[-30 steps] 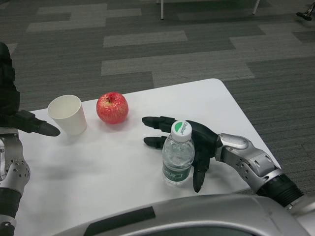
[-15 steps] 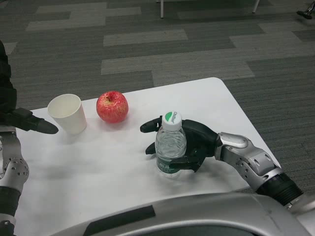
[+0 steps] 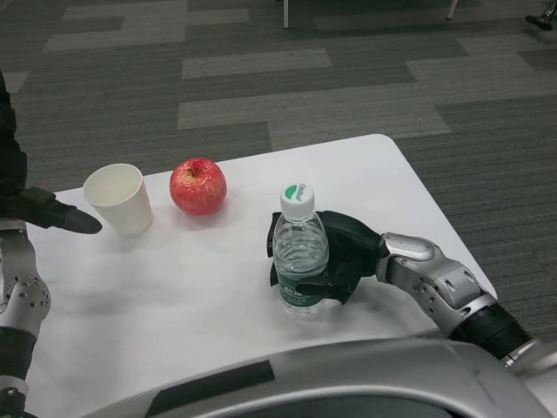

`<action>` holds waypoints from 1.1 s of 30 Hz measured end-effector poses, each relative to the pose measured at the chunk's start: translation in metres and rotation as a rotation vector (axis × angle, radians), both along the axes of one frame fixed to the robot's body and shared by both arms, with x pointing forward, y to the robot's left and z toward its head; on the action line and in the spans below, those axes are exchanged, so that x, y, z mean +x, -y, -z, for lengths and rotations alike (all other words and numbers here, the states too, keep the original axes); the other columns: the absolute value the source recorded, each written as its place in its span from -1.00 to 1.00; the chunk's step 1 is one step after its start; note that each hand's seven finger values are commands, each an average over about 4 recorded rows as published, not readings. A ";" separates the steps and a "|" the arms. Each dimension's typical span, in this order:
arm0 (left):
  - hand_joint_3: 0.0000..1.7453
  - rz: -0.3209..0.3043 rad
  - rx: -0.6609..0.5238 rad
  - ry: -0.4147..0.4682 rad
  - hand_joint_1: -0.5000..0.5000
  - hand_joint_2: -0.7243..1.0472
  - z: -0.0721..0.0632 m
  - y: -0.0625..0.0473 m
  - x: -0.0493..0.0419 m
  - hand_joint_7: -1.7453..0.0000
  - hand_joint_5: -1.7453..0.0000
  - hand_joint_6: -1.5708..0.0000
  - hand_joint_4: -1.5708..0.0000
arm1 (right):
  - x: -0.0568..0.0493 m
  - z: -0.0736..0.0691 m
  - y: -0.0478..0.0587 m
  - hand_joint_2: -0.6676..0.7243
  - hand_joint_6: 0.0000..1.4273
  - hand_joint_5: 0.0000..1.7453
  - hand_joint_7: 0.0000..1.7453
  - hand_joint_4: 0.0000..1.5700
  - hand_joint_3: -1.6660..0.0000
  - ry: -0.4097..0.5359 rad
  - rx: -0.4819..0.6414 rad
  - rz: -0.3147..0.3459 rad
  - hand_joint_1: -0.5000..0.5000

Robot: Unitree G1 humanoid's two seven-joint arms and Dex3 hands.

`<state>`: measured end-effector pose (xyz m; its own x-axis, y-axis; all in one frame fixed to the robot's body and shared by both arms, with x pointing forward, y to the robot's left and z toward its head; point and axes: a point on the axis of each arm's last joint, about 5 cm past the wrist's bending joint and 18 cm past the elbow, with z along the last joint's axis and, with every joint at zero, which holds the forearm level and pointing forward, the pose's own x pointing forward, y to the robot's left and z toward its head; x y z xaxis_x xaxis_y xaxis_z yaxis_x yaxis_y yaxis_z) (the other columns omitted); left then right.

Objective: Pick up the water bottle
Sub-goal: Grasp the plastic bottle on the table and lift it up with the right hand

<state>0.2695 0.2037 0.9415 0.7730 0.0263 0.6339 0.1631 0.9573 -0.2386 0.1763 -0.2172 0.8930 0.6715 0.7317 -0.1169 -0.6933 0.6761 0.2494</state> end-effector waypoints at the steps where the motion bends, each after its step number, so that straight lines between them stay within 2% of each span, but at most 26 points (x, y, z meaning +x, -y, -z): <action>1: -0.90 0.000 0.000 0.001 -1.00 -1.00 0.000 0.000 -0.0002 1.00 0.88 1.00 1.00 | 0.000 0.000 0.000 -0.55 0.77 0.89 0.82 0.21 -0.55 0.000 0.000 0.000 -0.83; 3: -0.90 0.000 0.000 0.002 -1.00 -1.00 0.000 0.000 -0.0007 1.00 0.88 1.00 1.00 | 0.000 0.001 0.000 -0.55 0.82 0.89 0.82 0.27 -0.60 0.001 0.001 0.002 -0.83; 7: -0.90 0.001 -0.001 0.006 -1.00 -1.00 0.000 0.000 -0.0025 1.00 0.88 1.00 1.00 | -0.001 0.004 -0.002 -0.55 0.84 0.86 0.78 0.81 -0.62 0.001 0.028 0.016 -0.73; 10: -0.90 0.002 -0.001 0.009 -1.00 -1.00 0.000 0.000 -0.0034 1.00 0.88 1.00 1.00 | -0.002 0.006 -0.004 -0.57 0.84 0.75 0.76 0.94 -0.57 -0.005 0.060 0.027 -0.62; 15: -0.90 0.000 -0.001 0.003 -1.00 -1.00 0.002 -0.001 -0.0055 1.00 0.88 1.00 1.00 | -0.002 0.007 -0.005 -0.64 0.82 0.61 0.76 0.96 -0.52 0.019 0.114 0.062 -0.44; 20: -0.90 0.000 -0.001 0.003 -1.00 -1.00 0.002 -0.001 -0.0058 1.00 0.88 1.00 1.00 | 0.003 0.003 -0.008 -0.57 0.79 0.64 0.76 0.99 -0.52 0.078 0.152 0.085 -0.35; 23: -0.90 -0.002 -0.002 0.003 -1.00 -1.00 0.002 -0.001 -0.0058 1.00 0.88 1.00 1.00 | 0.010 -0.003 -0.009 -0.55 0.76 0.56 0.76 0.98 -0.52 0.129 0.157 0.111 -0.33; 28: -0.90 -0.004 -0.003 0.003 -1.00 -1.00 0.002 -0.002 -0.0059 1.00 0.88 1.00 1.00 | 0.022 -0.014 -0.007 -0.55 0.73 0.56 0.76 0.98 -0.52 0.236 0.155 0.171 -0.33; 33: -0.90 -0.015 0.033 0.002 -1.00 -1.00 0.002 -0.003 -0.0062 1.00 0.88 1.00 1.00 | 0.031 -0.023 -0.006 -0.61 0.68 0.58 0.76 0.96 -0.52 0.304 0.065 0.224 -0.25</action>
<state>0.2633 0.2068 0.9393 0.7712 0.0165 0.6364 0.1495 0.9670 -0.2063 0.2076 -0.2112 0.9161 0.8125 0.5622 0.1541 -0.5791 0.8089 0.1020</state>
